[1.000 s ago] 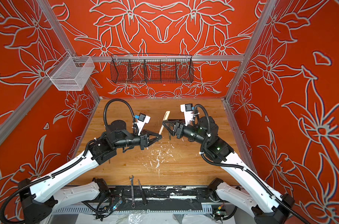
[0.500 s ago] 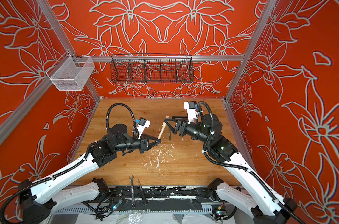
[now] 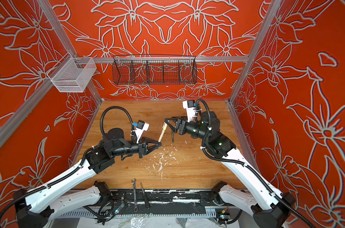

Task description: Insert the pens into the pen caps

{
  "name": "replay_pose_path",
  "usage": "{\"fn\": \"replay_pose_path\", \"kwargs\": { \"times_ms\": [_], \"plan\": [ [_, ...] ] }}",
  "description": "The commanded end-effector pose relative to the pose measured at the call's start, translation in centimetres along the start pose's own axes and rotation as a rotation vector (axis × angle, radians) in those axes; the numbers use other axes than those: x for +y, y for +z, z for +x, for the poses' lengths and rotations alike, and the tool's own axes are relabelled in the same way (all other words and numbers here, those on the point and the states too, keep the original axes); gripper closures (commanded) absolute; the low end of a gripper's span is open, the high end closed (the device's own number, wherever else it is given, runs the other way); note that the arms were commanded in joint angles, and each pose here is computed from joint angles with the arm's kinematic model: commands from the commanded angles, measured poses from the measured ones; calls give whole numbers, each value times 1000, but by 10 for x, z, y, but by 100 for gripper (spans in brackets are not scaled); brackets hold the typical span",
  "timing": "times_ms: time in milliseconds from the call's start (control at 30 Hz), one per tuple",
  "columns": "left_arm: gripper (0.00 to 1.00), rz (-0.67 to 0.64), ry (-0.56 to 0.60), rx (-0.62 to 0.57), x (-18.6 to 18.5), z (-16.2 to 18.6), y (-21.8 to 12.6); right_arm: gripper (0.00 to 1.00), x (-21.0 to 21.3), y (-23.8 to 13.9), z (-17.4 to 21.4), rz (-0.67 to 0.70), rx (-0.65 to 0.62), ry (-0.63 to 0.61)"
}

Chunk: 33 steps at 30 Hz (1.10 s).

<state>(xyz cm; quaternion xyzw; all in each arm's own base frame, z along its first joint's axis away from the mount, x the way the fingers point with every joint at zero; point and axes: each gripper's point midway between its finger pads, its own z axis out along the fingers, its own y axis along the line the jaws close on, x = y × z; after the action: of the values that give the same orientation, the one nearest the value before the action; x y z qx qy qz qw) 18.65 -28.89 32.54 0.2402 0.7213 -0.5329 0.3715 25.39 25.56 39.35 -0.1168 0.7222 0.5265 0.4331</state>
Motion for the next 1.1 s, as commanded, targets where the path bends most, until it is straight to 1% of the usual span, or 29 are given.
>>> {"fn": "replay_pose_path", "kwargs": {
  "times_ms": [0,67,300,467,633,700,767,1000,1033,1067],
  "plan": [
    [100,18,27,-5,-2,-1,1,39,20,-3,-10,-96,-26,-7],
    [100,17,27,-2,-2,-1,2,43,21,-3,-10,-100,-26,-11],
    [100,17,29,-5,-3,-5,3,49,17,3,-3,-105,6,6],
    [100,15,33,-6,-4,-6,3,56,15,7,-1,-109,20,16],
    [100,3,31,-5,-1,-6,3,81,13,8,1,-107,23,22],
    [100,-26,30,-21,3,-10,3,92,12,9,3,-109,30,27],
    [100,-63,34,-45,6,-18,1,100,8,10,7,-103,38,36],
    [100,-148,130,-189,3,-67,-10,100,-15,12,23,-36,47,63],
    [100,-162,122,-177,12,-68,-1,100,-17,12,24,-32,47,70],
    [100,-161,118,-186,14,-74,0,100,-21,13,27,-24,48,78]
  ]
}}
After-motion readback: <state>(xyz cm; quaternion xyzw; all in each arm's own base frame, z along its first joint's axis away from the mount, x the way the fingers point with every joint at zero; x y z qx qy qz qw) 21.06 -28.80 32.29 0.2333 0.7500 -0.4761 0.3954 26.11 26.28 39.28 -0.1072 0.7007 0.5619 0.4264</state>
